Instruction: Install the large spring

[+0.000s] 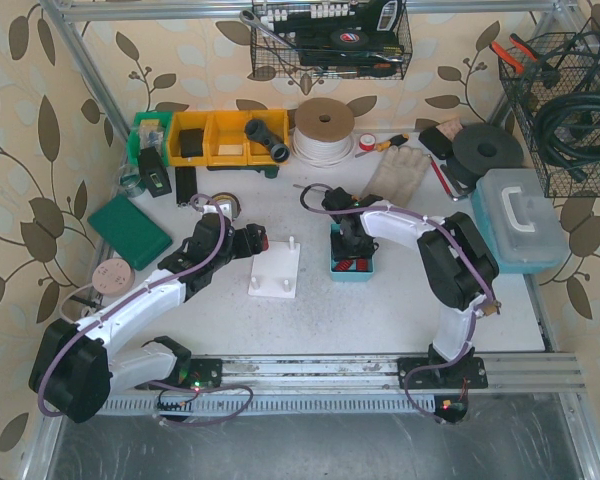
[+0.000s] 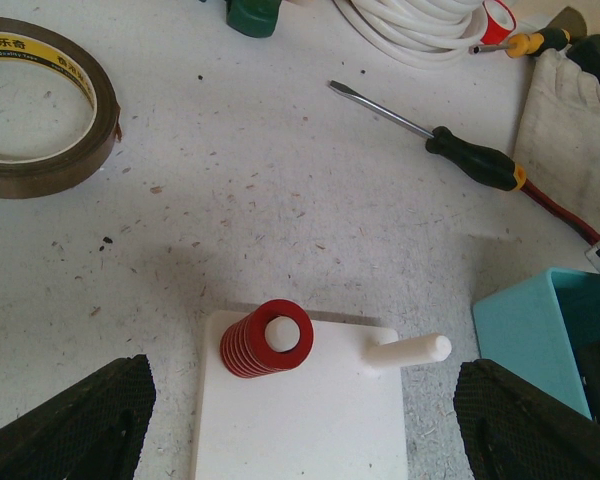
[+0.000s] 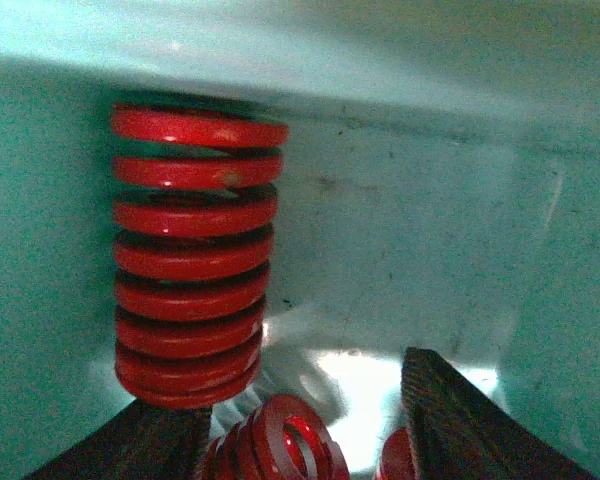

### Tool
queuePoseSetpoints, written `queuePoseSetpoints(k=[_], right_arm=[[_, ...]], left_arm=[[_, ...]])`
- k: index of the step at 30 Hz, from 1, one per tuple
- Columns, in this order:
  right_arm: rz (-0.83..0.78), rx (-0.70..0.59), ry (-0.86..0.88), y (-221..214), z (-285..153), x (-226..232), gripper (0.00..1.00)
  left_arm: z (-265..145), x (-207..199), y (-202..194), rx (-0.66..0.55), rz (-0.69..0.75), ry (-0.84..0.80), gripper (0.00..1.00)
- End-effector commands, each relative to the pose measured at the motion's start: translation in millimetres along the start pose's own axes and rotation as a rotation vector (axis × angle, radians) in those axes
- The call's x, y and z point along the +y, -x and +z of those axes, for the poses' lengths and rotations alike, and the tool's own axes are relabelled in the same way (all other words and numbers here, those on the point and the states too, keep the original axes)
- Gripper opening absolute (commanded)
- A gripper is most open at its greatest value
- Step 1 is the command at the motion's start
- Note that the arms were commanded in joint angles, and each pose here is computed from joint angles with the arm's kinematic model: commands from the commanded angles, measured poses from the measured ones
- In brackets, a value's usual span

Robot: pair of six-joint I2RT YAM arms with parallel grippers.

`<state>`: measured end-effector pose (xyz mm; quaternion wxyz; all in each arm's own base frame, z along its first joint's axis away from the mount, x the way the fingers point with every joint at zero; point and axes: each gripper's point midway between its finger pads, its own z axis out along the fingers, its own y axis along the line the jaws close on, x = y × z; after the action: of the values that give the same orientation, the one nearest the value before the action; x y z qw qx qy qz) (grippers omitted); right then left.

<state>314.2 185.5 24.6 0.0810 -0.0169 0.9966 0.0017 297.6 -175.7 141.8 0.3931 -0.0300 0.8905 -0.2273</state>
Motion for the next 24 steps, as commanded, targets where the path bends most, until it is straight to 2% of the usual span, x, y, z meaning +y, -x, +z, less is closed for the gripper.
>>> queuePoseSetpoints(k=[1,10,14,19,24], right_arm=[[0.002,0.042,-0.049,-9,7,-7,0.47],[0.0,0.004,-0.027,1,-6,-3,0.11],[-0.009,-0.048,-0.017,17,-26,-2,0.0],[-0.012,-0.101,-0.026,32,-50,-7,0.0],[0.001,-0.108,-0.018,32,-55,-12,0.0]], left_arm=[[-4,-11,21,-0.043,0.014,-0.029,0.85],[-3,-11,22,-0.042,0.013,-0.029,0.84],[-3,-10,22,-0.041,0.013,-0.026,0.84],[-5,-10,21,-0.043,0.014,-0.028,0.84],[-5,-10,22,-0.046,0.011,-0.029,0.85]])
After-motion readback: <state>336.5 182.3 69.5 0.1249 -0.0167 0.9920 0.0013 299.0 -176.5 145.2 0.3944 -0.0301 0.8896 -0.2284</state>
